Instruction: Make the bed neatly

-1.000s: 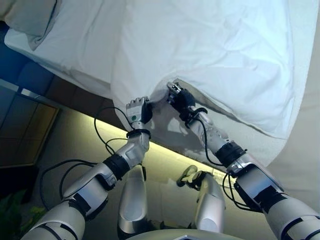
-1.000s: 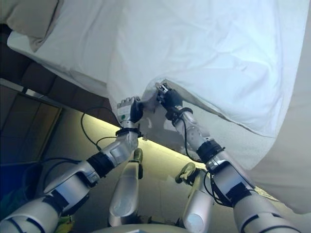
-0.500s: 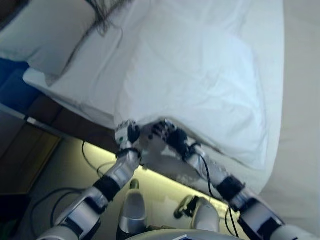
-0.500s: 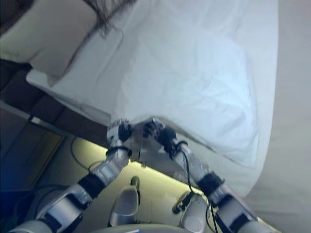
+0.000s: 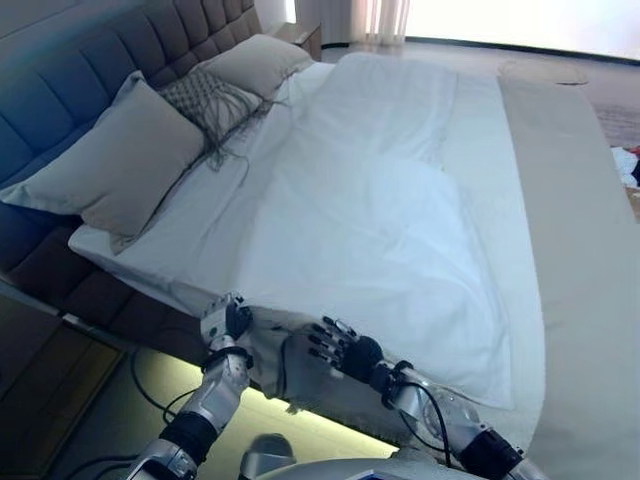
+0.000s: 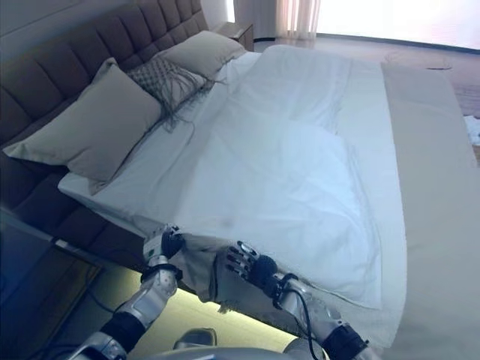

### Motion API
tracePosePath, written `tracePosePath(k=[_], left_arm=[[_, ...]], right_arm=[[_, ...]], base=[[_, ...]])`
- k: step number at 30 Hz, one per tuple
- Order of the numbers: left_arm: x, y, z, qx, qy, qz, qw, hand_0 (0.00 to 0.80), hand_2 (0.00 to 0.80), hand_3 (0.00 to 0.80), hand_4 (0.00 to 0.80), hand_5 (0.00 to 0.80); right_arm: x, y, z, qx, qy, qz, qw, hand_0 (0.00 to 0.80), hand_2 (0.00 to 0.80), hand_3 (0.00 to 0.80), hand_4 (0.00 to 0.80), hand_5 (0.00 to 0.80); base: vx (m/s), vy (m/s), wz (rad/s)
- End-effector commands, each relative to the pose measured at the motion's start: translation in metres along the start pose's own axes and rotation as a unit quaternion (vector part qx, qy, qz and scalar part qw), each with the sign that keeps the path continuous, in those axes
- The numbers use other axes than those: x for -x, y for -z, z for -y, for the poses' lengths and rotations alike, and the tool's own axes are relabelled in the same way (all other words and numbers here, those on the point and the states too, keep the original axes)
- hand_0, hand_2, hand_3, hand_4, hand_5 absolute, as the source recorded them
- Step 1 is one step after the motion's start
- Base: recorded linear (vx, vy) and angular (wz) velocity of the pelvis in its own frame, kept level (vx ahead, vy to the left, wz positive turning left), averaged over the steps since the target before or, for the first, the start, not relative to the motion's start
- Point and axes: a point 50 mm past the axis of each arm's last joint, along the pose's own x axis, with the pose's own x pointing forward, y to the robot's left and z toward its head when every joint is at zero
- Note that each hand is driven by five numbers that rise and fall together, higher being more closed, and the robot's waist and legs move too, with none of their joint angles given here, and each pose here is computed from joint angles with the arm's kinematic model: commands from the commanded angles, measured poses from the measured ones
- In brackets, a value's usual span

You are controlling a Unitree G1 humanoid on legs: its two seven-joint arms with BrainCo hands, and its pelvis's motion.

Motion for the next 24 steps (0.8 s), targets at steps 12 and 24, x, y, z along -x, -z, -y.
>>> tracePosePath(k=[12,24], left_arm=[[-0.012,0.102,-0.050,0.041,-0.150,-0.189,0.970,0.800,0.800,0.800,0.800,0.800],[0.049,0.197,-0.061,0.302,-0.242,-0.396,0.833,0.800,0.800,0.800,0.800,0.800]], right_arm=[[0.013,-0.003,-0.005,-0.079,-0.063,0.050,0.994,0.000,0.000,0.000,0.000,0.000],[0.061,-0.039,0.055,-0.110,0.057,0.169,0.978,0.000,0.000,0.000,0.000,0.000]], base=[[0.044,0.037,-0.03],[0.035,0.073,-0.05]])
